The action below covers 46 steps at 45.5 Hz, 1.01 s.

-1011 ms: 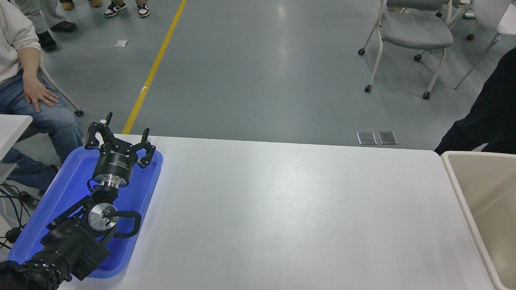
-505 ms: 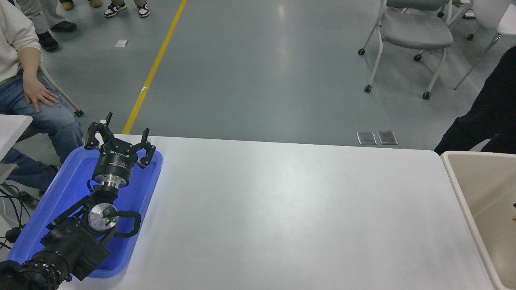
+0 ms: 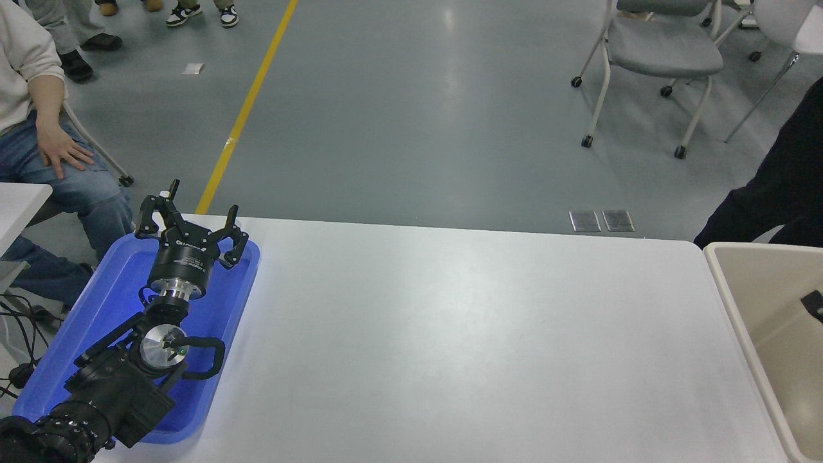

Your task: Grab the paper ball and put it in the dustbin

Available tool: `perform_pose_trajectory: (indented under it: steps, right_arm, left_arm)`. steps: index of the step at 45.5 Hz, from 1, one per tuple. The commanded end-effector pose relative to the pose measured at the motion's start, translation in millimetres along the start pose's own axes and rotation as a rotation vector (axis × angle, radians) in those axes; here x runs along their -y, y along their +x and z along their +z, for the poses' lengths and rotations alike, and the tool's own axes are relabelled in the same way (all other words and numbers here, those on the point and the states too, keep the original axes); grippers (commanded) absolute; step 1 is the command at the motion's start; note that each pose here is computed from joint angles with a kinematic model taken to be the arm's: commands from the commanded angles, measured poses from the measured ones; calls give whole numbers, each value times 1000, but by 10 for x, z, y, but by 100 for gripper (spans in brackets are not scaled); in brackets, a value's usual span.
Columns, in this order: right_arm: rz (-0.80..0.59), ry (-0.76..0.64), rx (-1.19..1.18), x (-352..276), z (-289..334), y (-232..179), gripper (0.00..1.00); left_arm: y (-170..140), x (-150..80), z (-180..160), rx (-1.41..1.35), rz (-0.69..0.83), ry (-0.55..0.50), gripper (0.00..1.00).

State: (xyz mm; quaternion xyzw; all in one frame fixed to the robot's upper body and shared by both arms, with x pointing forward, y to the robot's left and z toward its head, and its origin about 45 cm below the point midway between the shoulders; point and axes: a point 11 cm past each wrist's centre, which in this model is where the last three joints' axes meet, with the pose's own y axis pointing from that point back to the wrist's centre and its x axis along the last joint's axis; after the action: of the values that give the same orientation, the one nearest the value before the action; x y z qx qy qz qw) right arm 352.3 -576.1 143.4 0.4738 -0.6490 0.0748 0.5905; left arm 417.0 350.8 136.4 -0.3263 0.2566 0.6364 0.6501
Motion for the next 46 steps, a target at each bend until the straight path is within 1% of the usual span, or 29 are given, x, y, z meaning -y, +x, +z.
perform_pose_trajectory:
  steps: [1, 5, 10, 16, 20, 28, 33, 37, 46]
  right_arm:
    - [-35, 202, 154, -97, -1067, 317, 100]
    - [-65, 278, 269, -182, -1449, 304, 100]
    - [-76, 340, 399, -248, -1780, 322, 100]
    - [-67, 376, 555, -289, -1962, 434, 100]
    - [-68, 414, 723, -340, -2137, 542, 100]
    - [-94, 430, 1018, -357, -2183, 557, 100]
    - [-127, 417, 1163, -335, -2116, 406, 100]
    - [-122, 440, 1237, -346, -2108, 374, 100]
    - [-68, 557, 1317, -376, -1988, 283, 100]
  left_arm:
    - [2, -1, 0, 0, 1, 0, 100]
    - [2, -1, 0, 0, 1, 0, 100]
    - [2, -1, 0, 0, 1, 0, 100]
    - [2, -1, 0, 0, 1, 0, 100]
    - [2, -1, 0, 0, 1, 0, 100]
    - [2, -1, 0, 0, 1, 0, 100]
    - [2, -1, 0, 0, 1, 0, 100]
    - [2, -1, 0, 0, 1, 0, 100]
    - [2, -1, 0, 0, 1, 0, 100]
